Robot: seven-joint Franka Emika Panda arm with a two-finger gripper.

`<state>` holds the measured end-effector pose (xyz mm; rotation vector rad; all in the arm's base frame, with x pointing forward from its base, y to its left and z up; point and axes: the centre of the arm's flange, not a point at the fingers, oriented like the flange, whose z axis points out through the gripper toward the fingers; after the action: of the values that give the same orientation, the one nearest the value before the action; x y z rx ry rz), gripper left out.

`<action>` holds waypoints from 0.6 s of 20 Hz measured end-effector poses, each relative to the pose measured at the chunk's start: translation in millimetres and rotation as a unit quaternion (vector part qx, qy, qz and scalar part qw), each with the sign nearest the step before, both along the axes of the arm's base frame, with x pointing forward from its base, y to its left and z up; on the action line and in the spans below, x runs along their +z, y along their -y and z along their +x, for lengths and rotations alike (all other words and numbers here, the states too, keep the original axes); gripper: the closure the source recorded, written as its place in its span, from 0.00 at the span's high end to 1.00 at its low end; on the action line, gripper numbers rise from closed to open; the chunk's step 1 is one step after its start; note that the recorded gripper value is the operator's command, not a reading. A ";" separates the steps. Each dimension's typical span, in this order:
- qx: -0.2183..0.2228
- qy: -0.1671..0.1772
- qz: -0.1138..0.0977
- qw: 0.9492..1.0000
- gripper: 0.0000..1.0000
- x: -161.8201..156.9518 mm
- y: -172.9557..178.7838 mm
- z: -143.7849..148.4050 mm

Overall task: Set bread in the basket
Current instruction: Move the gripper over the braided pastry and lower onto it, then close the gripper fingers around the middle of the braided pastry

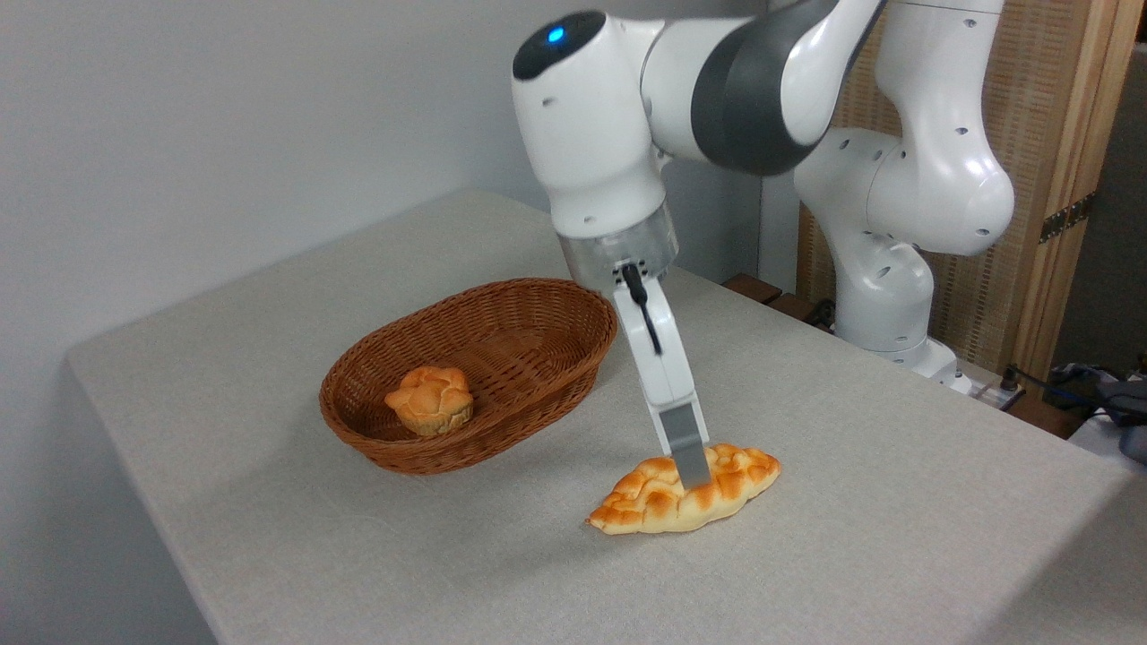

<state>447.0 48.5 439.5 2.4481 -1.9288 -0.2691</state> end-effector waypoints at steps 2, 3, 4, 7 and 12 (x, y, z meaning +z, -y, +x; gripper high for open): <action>-0.001 0.001 0.000 1.000 1.00 -6.9 0.1 4.1; -0.002 0.001 0.000 1.000 1.00 -10.4 0.2 6.1; -0.002 0.001 0.001 1.000 1.00 -14.0 0.2 8.0; -0.009 -0.001 0.012 1.000 1.00 -23.7 -1.8 12.7; -0.019 -0.009 0.027 0.999 0.96 -31.2 -4.2 14.5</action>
<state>461.5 52.7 408.3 2.4344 -1.9889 -0.3484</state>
